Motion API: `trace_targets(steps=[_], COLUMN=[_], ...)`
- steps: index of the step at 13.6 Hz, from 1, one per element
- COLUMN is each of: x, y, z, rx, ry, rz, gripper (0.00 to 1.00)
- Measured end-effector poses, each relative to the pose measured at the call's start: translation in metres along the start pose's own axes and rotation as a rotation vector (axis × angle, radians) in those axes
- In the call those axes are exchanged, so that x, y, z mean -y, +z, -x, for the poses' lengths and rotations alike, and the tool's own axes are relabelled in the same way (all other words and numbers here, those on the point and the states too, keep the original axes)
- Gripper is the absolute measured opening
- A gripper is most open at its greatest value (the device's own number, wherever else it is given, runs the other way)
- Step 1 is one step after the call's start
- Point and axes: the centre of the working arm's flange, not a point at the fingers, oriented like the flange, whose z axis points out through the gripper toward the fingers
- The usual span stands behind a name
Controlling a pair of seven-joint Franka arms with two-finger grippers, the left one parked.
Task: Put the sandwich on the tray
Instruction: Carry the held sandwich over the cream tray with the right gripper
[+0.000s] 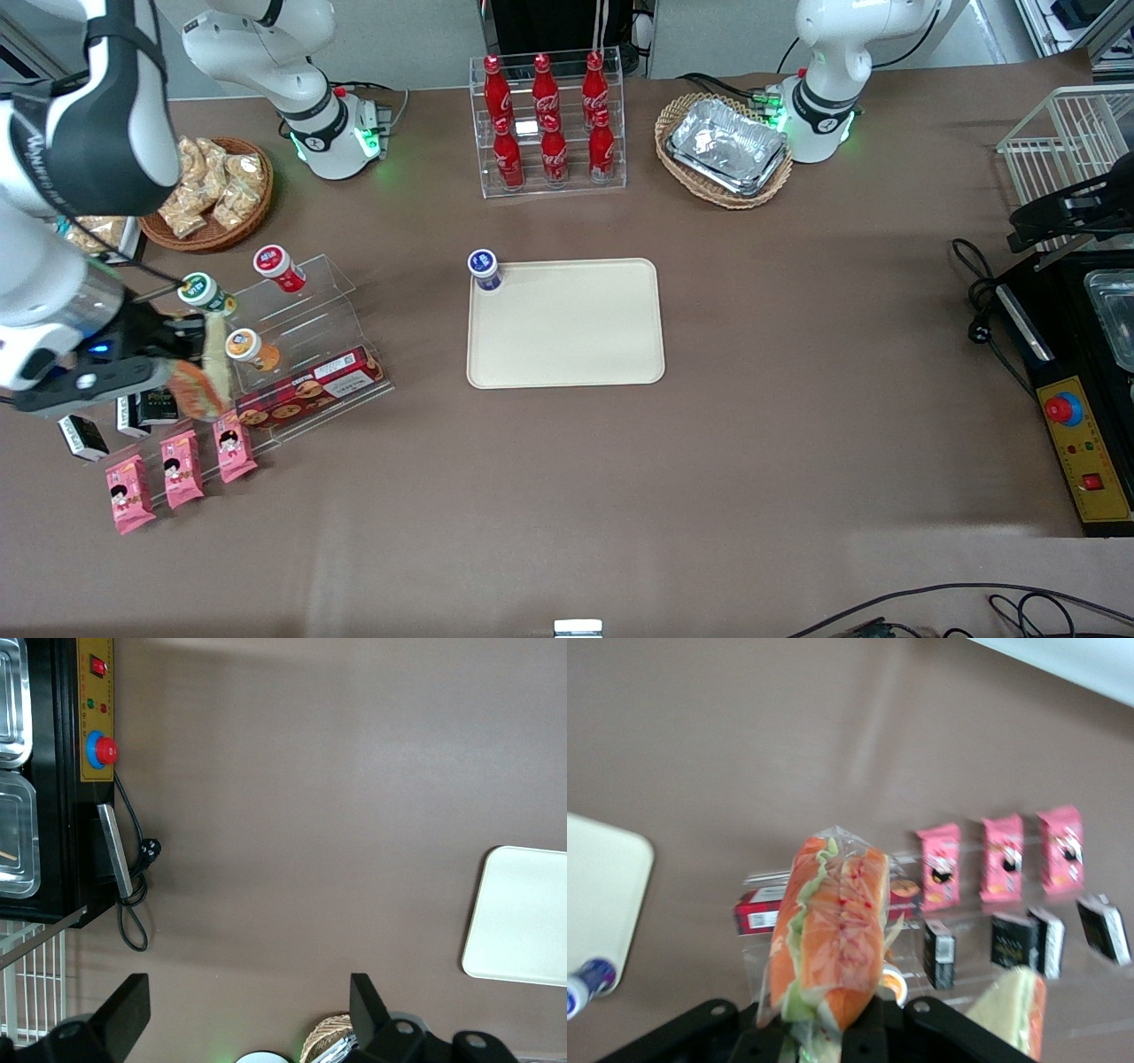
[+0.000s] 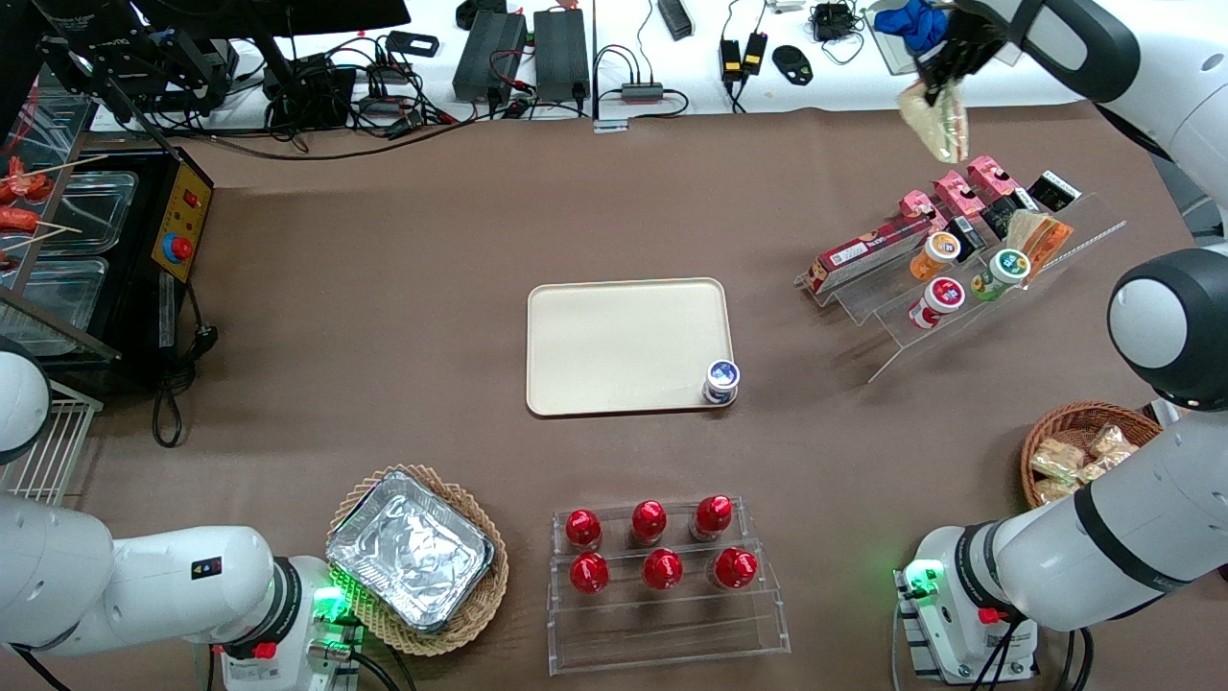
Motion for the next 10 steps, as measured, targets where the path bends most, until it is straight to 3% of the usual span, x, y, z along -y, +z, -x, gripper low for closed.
trace_targets(steps=[3, 8, 10], x=[0.051, 0.146, 0.160], y=[-0.002, 0.006, 0.019], z=[-0.010, -0.024, -0.030], rx=[-0.014, -0.027, -0.035], ry=[-0.226, -0.518, -0.629], rz=[-0.038, -0.037, -0.077], gripper=[0.18, 0.18, 0.18])
